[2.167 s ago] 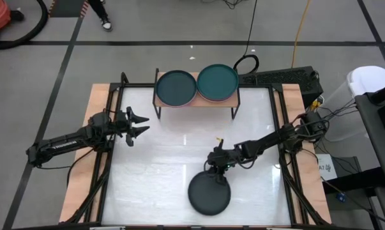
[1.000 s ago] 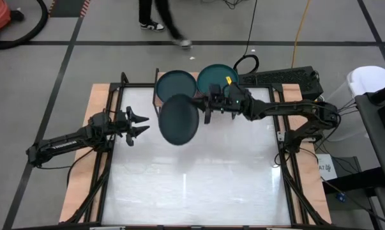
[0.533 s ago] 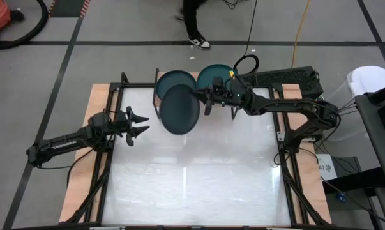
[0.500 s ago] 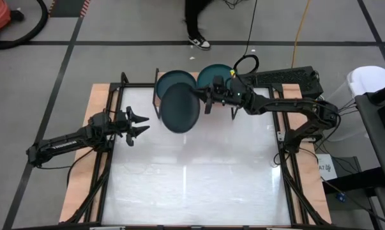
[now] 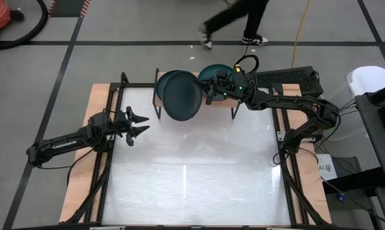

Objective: Place and stack plates onto a shelf
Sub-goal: Stack the black plate on top of the dark blue plate on the shelf

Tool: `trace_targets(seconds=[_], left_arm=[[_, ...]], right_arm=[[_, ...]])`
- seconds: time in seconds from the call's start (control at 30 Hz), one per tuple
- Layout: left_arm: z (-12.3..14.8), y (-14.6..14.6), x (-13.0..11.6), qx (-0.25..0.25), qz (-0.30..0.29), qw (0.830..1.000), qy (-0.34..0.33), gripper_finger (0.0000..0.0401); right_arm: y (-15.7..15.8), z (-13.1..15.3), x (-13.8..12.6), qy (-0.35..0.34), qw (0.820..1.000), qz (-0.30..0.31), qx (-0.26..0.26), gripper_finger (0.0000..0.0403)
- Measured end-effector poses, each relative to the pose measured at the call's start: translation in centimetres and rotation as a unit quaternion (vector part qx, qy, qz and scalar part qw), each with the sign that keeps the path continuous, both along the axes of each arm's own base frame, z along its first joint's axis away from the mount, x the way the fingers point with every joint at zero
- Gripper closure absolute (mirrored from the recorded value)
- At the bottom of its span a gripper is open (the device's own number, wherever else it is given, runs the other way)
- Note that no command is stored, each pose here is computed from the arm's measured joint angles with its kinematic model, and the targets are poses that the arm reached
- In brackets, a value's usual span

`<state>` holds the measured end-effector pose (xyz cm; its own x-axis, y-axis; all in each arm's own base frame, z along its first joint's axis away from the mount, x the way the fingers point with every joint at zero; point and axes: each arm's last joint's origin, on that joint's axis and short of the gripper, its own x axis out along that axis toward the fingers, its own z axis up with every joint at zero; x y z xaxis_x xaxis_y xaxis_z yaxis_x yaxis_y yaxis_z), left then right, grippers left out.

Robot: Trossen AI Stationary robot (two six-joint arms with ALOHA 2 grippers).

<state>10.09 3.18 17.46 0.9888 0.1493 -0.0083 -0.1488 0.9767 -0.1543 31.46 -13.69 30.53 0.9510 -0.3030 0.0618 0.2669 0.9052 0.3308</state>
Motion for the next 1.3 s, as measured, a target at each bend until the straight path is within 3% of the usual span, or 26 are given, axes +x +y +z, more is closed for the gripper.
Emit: trace_targets(seconds=[0.27,0.5,0.87,1.13,1.3], left_arm=[[0.0,0.0,0.0,0.000,0.001,1.000,0.000,0.0201],[0.2,-0.1,0.0,-0.002,-0.002,1.000,-0.008,0.0201],[0.2,-0.2,0.1,0.004,-0.010,1.000,-0.011,0.0201],[0.2,-0.2,0.1,0.004,-0.010,1.000,-0.011,0.0201],[0.2,-0.2,0.1,0.004,-0.010,1.000,-0.011,0.0201]], right_arm=[[-1.0,-1.3,0.9,-0.006,0.999,-0.044,-0.009,0.0403],[-4.1,-1.5,2.1,-0.044,0.995,-0.088,0.006,0.0403],[-5.6,-5.0,3.9,0.005,0.995,-0.095,0.042,0.0401],[-5.7,-5.3,3.9,0.019,0.995,-0.095,0.032,0.0376],[-5.7,-5.1,3.9,0.016,0.995,-0.094,0.030,0.0335]])
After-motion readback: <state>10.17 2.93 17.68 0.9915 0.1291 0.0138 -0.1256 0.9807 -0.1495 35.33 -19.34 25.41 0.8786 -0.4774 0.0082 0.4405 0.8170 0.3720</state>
